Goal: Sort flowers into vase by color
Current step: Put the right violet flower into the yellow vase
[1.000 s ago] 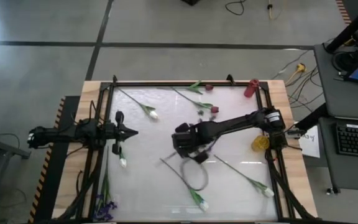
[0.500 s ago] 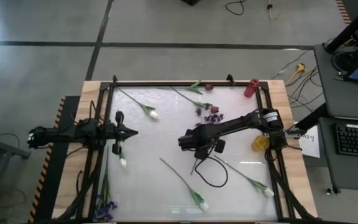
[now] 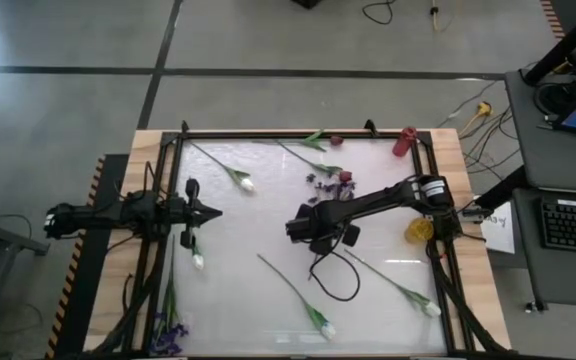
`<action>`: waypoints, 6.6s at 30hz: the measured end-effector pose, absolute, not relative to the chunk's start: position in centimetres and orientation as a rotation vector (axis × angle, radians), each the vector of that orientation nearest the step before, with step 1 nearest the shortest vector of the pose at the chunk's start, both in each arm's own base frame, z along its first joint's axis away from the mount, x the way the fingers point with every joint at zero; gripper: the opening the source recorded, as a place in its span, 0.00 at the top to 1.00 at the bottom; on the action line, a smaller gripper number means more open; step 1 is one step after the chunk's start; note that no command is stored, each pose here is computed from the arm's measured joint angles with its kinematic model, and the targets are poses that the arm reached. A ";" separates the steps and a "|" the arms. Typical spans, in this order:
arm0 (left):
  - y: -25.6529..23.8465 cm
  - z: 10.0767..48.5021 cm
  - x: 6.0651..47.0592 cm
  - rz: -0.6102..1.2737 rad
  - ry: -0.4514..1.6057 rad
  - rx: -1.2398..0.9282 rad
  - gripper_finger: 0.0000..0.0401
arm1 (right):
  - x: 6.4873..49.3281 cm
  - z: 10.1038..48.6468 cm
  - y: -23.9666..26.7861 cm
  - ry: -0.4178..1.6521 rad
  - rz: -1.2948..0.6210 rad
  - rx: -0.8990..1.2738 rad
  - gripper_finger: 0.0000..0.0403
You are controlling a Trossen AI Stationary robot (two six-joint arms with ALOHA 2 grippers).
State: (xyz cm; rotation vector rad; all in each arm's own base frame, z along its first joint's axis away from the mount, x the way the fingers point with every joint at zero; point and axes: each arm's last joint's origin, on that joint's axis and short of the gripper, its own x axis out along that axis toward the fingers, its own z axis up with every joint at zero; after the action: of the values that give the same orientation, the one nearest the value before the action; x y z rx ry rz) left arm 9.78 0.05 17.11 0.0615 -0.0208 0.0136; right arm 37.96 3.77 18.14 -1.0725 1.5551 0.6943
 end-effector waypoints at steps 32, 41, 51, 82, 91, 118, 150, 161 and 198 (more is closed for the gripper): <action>0.0 17.1 9.8 0.013 -0.020 0.062 1.00 | 38.4 18.7 5.1 1.210 -1.103 0.864 0.55; 0.0 17.1 9.8 0.013 -0.020 0.062 1.00 | 38.9 18.0 3.8 1.117 -1.243 1.027 0.55; 0.0 17.1 9.8 0.013 -0.021 0.062 1.00 | 39.4 14.8 0.8 1.256 -1.319 1.110 0.56; 0.0 17.1 9.8 0.014 -0.020 0.062 1.00 | 38.9 27.2 1.4 0.785 -0.854 0.670 0.97; 0.0 17.1 9.8 0.014 -0.021 0.062 1.00 | 30.5 35.7 4.2 0.485 -0.809 0.440 0.97; 0.0 17.1 9.8 0.014 -0.021 0.062 1.00 | 12.9 33.1 1.5 0.288 -0.750 0.209 0.97; -0.3 20.8 11.2 -0.132 -0.402 -0.154 1.00 | 0.8 31.0 -0.9 0.258 -0.149 0.294 0.97; -0.3 22.8 16.5 -0.114 -0.312 -0.094 1.00 | 0.5 29.9 -1.0 0.359 -0.150 0.232 0.97; -0.1 24.9 35.2 -0.114 -0.198 -0.049 1.00 | 3.2 27.2 -0.6 0.523 -0.397 0.283 0.98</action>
State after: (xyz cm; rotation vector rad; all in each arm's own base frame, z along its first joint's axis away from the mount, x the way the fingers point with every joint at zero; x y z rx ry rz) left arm 35.24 -0.10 24.87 -0.0487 -0.1977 -0.1142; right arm 3.15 -0.58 27.18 0.2829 0.5234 -0.3971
